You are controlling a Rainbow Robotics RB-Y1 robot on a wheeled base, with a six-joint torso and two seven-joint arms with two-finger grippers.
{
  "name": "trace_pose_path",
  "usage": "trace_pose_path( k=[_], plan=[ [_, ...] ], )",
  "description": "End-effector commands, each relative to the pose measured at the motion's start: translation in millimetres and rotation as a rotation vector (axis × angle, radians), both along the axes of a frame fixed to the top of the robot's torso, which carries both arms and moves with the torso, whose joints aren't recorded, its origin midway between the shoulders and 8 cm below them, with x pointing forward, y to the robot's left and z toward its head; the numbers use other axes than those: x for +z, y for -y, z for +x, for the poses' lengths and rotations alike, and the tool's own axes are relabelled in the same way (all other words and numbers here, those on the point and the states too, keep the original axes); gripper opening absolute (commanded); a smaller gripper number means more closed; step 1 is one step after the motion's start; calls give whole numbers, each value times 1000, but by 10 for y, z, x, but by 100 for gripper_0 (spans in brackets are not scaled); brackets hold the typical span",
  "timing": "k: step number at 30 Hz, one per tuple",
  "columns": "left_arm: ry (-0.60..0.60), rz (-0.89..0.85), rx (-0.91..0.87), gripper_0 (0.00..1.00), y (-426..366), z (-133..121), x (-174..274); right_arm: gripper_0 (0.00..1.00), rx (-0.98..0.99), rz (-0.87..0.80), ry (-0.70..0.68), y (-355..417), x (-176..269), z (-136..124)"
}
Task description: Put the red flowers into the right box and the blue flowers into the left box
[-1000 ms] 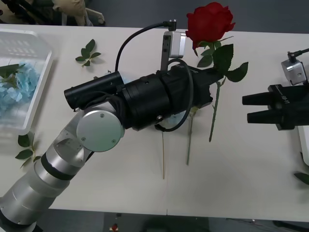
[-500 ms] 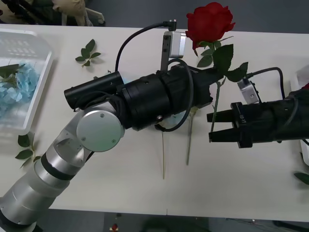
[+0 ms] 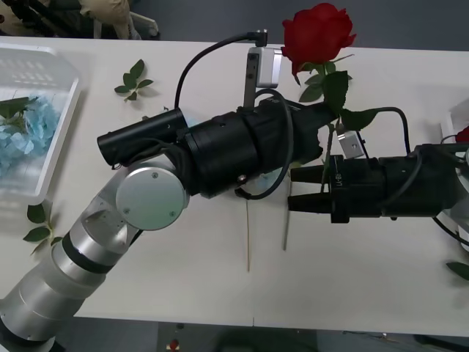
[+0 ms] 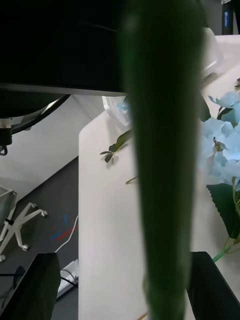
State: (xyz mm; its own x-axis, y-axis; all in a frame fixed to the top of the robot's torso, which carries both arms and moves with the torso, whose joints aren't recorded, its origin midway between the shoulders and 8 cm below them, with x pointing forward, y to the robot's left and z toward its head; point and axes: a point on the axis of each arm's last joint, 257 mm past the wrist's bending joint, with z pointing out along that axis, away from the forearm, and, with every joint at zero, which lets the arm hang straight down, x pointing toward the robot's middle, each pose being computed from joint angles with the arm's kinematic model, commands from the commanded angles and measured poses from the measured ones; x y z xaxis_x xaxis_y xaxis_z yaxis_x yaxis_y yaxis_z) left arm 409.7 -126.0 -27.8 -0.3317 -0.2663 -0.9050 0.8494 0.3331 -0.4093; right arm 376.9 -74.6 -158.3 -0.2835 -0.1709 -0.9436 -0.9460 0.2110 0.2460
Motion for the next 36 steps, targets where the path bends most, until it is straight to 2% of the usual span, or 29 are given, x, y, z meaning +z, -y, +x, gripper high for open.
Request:
trace_pose_path(
  k=[1, 3, 5, 6, 8, 9, 20, 21, 22, 23, 24, 36],
  plan=[
    [83, -5, 1, 0, 21, -39, 208, 73, 25, 22, 67, -183, 293, 67],
    [83, -5, 1, 0, 21, -39, 208, 68, 22, 21, 70, -199, 297, 80],
    [83, -5, 1, 0, 21, -39, 208, 51, 20, 22, 72, -212, 300, 93],
    [83, -5, 1, 0, 21, -39, 208, 39, 18, 21, 72, -206, 300, 98],
    [83, -5, 1, 0, 21, -39, 208, 4, 16, 20, 73, -201, 299, 103],
    [83, -5, 1, 0, 21, -39, 208, 0, 16, 20, 73, -201, 299, 103],
    [83, -5, 1, 1, 21, -39, 208, 0, 2, 11, 72, -156, 278, 140],
    [83, -5, 1, 22, 21, -39, 208, 0, 0, 11, 72, -155, 279, 144],
    [83, -5, 1, 69, 21, -39, 208, 0, -1, 11, 72, -151, 275, 148],
    [83, -5, 1, 96, 21, -39, 208, 0, -2, 10, 71, -148, 272, 152],
    [83, -5, 1, 100, 21, -39, 208, 0, -4, 10, 72, -146, 275, 162],
    [83, -5, 1, 100, 21, -39, 208, 0, -34, -19, 60, 1, 189, 258]
  ],
)
